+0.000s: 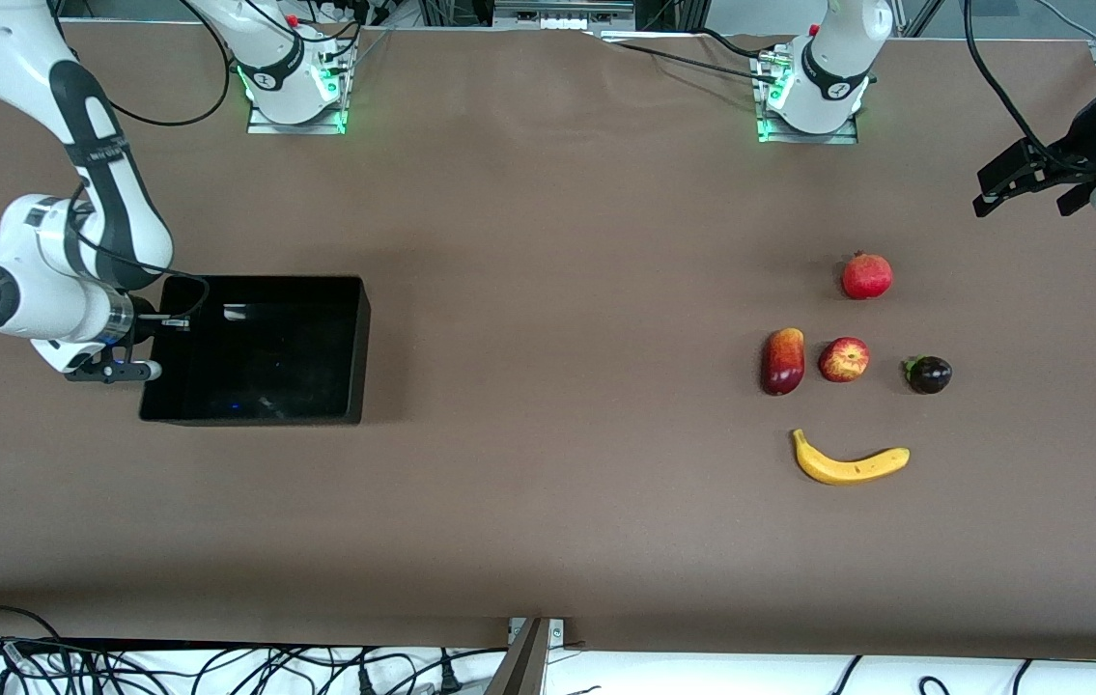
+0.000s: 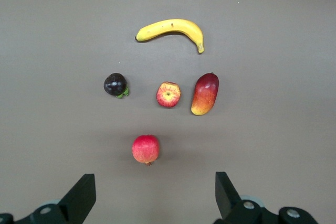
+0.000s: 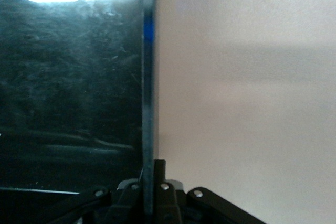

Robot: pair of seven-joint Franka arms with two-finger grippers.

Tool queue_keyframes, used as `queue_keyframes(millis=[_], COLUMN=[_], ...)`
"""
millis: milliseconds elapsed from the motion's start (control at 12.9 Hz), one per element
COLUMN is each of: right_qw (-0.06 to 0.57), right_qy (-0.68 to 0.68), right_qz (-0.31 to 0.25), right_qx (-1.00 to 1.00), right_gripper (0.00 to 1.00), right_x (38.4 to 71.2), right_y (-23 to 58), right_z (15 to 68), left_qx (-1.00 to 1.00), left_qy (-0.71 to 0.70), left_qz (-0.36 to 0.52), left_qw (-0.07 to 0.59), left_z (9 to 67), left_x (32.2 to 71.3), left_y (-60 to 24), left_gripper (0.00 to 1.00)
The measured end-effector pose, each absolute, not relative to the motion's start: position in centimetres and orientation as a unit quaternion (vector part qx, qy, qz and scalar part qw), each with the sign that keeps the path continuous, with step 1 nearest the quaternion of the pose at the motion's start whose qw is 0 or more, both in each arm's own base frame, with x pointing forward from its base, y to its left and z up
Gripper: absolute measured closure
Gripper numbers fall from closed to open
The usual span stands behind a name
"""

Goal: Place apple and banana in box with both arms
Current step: 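Reach the right gripper down to the rim of the black box, then push the black box with the right gripper toward the fruit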

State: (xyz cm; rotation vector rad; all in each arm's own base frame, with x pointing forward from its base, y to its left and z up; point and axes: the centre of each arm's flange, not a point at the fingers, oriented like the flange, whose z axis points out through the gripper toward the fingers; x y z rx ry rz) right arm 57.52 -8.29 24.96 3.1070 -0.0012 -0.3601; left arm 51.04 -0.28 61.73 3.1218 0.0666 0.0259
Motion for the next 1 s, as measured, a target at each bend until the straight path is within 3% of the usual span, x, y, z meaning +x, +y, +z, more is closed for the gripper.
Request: queue_keyframes(millis=[386, 773, 1005], right_qw=[-0.014, -0.023, -0.034], right_qy=[-0.007, -0.033, -0.030], right_qz=[-0.128, -0.150, -0.116], right_qx=[0.992, 0.988, 0.992], right_gripper=[0.97, 0.97, 0.97], right_x=[60.9, 56.7, 54.9], right_y=[6.8, 29.1, 41.1], right_z=[38.7, 35.6, 32.7], left_qx=[1.000, 1.000, 1.000], left_qy=[0.021, 0.022, 0.022], left_qz=[0.008, 0.008, 0.008], left_qw=[0.010, 0.010, 0.010], left_z=[61.7, 61.7, 61.7], left_x=[51.0, 51.1, 51.1], left_y=[-0.3, -0.2, -0.2], left_gripper=[0.00, 0.00, 0.00])
